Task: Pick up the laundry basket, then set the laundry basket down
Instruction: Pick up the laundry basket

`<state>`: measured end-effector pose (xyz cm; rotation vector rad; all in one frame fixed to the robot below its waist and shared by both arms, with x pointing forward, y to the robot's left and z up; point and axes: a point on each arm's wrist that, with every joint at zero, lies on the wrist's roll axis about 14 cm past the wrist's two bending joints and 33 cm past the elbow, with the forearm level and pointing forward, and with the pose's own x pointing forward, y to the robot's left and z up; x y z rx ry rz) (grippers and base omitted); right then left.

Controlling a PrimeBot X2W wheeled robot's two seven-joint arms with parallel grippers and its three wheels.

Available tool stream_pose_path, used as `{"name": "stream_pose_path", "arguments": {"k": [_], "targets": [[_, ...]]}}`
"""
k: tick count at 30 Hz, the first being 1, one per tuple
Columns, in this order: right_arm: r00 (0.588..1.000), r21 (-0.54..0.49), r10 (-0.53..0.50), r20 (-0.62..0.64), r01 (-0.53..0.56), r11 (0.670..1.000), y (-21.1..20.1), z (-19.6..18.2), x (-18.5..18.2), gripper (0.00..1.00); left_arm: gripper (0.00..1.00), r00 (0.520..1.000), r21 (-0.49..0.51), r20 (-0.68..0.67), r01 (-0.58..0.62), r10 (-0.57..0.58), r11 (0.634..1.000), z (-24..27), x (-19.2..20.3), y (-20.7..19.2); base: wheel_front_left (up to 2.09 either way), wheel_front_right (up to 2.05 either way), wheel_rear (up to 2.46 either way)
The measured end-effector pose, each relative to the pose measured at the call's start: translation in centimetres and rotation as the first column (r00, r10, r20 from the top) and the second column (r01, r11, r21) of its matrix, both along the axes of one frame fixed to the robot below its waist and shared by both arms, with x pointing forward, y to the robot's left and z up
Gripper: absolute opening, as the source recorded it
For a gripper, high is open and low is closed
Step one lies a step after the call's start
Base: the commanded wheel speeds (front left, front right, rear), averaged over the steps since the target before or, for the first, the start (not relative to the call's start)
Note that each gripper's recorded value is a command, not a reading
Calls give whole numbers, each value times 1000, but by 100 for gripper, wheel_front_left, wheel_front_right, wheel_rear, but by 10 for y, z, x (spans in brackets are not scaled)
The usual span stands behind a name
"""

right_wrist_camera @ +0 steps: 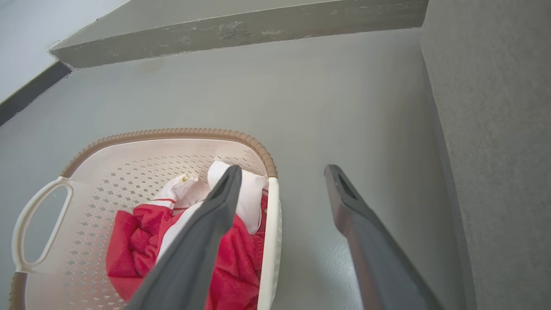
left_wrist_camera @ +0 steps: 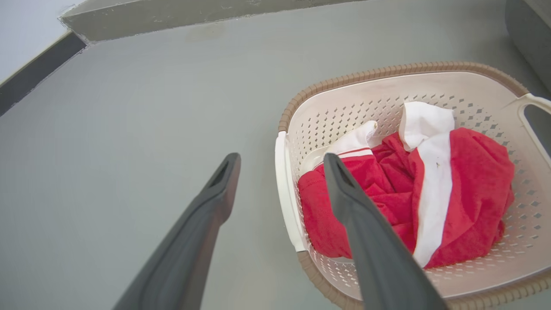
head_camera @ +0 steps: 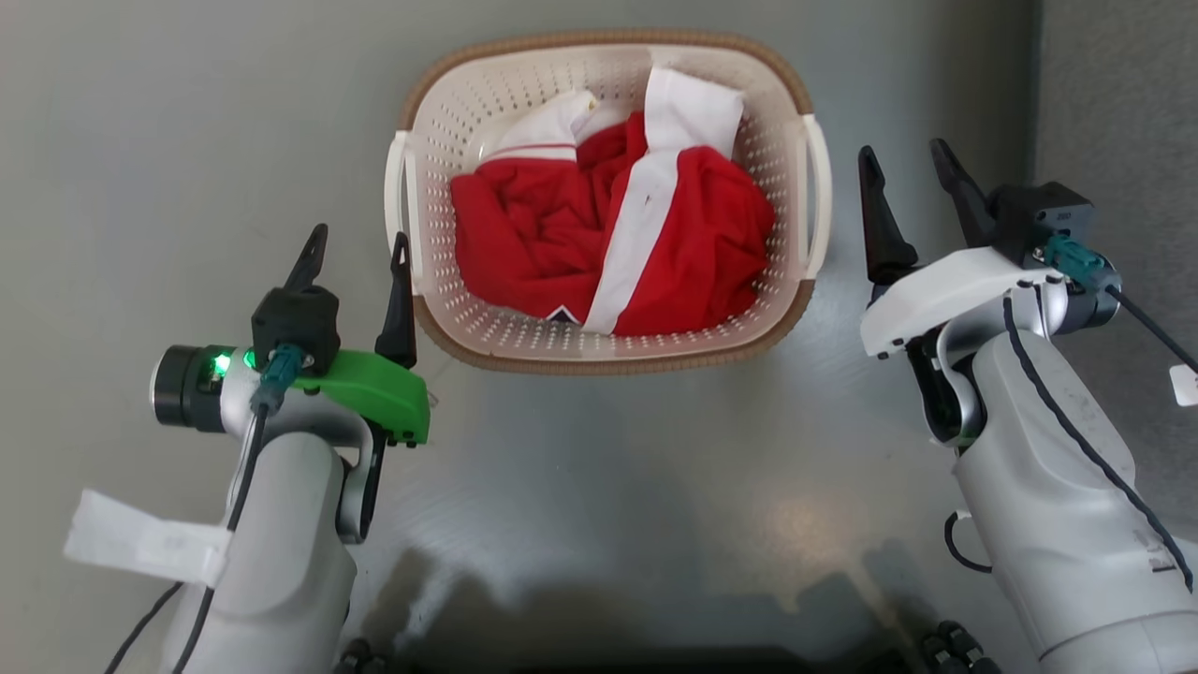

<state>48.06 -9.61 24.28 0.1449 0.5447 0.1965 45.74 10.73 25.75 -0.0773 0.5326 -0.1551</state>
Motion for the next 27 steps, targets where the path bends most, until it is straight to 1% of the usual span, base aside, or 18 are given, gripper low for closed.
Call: {"name": "stream_pose_path", "arguments": {"k": [12,27], "targets": [[992,0,37,-118,-37,999,8,-46,-12,100,100,994,-22,-101,31,-33,999,-37,-5,-7,0,0,0],[982,13,78,-172,-77,997,19,-75,-10,100,100,979,-30,-200,32,-38,999,-76,-8,-7,0,0,0]]}}
